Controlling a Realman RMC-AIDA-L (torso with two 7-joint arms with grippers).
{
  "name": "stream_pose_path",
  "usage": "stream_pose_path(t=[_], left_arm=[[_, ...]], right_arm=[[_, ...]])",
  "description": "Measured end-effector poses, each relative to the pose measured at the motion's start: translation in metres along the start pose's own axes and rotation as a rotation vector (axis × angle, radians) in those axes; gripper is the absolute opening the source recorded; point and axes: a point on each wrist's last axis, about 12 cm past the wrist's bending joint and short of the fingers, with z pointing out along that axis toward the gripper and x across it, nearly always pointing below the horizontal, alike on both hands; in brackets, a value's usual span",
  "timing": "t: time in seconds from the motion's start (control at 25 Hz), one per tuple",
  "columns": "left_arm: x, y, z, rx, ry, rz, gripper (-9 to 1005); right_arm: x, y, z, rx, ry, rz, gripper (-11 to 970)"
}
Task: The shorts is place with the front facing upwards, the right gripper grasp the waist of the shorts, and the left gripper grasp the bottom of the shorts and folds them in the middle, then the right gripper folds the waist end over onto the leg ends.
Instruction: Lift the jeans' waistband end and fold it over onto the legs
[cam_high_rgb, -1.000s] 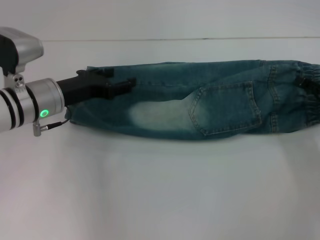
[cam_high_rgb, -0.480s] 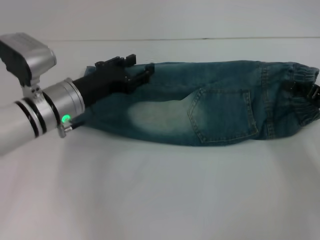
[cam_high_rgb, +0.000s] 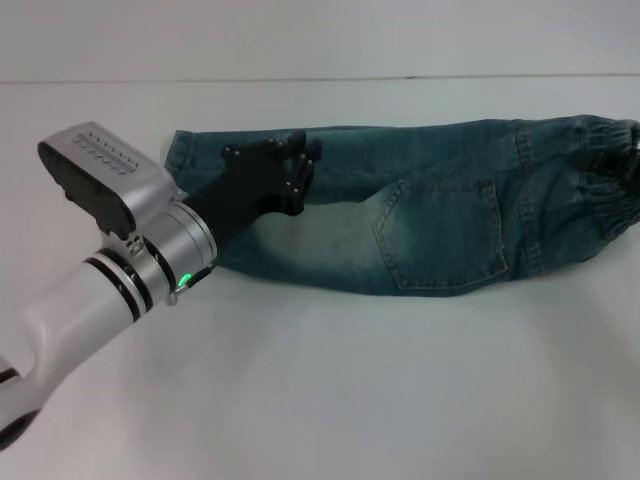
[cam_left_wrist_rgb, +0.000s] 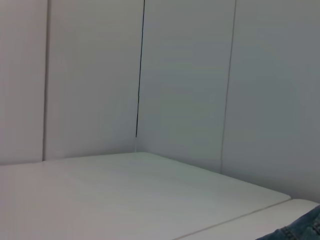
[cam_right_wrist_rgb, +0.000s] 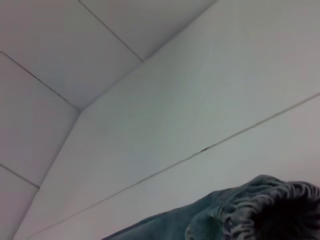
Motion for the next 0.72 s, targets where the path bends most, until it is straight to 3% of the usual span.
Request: stream_pose_path(t=[0.12, 0.28, 0.48, 0.72], left_arm=[[0.001, -0.003, 0.002, -0.028, -0.006, 0.013, 160], [0.002, -0.008, 0.007, -0.049, -0.001, 0.049, 11], [0.008, -0.018, 0.013, -0.084, 0.038, 0.117, 6], [0.01, -0.026, 0.015, -0.075, 0.048, 0.12, 0]], right_arm=[[-0.001, 0.004, -0.001, -0.03, 0.015, 0.006, 121], [-0.005, 0.013, -0.003, -0.104, 0.017, 0.017, 121], [-0.016, 0.031, -0.009, -0.255, -0.017, 0.025, 121], [-0.034, 0.053, -0.011, -0.39, 0.005, 0.021, 121]])
